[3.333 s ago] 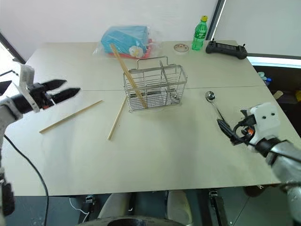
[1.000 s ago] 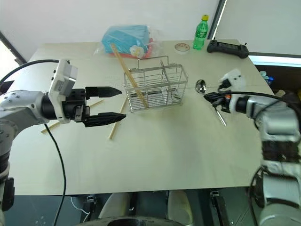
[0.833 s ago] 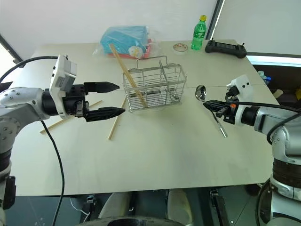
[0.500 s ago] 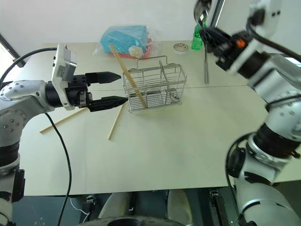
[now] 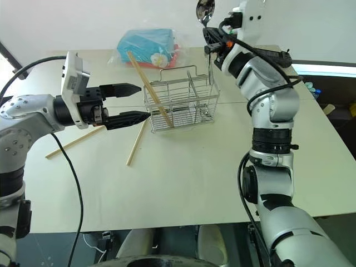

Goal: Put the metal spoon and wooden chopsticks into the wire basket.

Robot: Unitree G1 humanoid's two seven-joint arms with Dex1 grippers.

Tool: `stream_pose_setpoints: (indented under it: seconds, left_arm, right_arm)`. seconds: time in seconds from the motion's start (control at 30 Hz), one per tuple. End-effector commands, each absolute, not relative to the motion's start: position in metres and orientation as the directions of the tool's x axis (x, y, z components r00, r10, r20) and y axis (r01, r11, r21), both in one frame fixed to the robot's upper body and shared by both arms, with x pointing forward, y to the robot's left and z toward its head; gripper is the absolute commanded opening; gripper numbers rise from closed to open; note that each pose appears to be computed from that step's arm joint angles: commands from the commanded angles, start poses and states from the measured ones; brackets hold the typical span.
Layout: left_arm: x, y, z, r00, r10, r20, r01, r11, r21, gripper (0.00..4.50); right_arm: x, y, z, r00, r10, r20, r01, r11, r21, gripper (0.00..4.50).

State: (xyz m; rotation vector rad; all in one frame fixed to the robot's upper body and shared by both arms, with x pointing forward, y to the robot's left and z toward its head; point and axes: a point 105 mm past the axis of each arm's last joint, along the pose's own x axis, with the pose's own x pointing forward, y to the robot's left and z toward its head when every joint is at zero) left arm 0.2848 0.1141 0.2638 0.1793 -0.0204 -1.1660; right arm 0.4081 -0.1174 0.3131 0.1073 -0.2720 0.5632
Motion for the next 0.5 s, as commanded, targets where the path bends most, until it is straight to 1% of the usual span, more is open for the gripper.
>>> stream_pose_setpoints:
  seconds: [0.03,0.07,0.17,0.27,0.37,0.4,0.5]
  left_arm:
    - [0.278,0.119,0.277,0.410,-0.911,-0.047,0.897,0.393,0.200,4.50]
    - [0.278,0.119,0.277,0.413,-0.909,-0.047,0.896,0.396,0.202,4.50]
    - [0.278,0.120,0.279,0.422,-0.906,-0.039,0.890,0.406,0.207,4.50]
    - [0.279,0.120,0.281,0.426,-0.904,-0.033,0.887,0.411,0.211,4.50]
    - [0.281,0.122,0.284,0.433,-0.901,-0.020,0.883,0.419,0.211,4.50]
    - [0.281,0.122,0.285,0.434,-0.901,-0.016,0.882,0.421,0.211,4.50]
    - [0.284,0.123,0.286,0.436,-0.900,-0.014,0.881,0.424,0.211,4.50]
  right_arm:
    - [0.406,-0.107,0.328,0.771,0.531,0.352,-0.568,0.823,0.002,0.04]
    - [0.408,-0.106,0.325,0.772,0.531,0.350,-0.572,0.820,0.015,0.04]
    - [0.412,-0.104,0.307,0.792,0.519,0.321,-0.567,0.820,0.075,0.99]
    - [0.413,-0.105,0.296,0.806,0.505,0.308,-0.558,0.823,0.109,2.46]
    - [0.410,-0.111,0.295,0.816,0.487,0.311,-0.541,0.833,0.114,4.09]
    - [0.409,-0.115,0.296,0.820,0.478,0.314,-0.533,0.838,0.115,4.45]
    - [0.407,-0.124,0.298,0.831,0.458,0.316,-0.513,0.851,0.115,4.45]
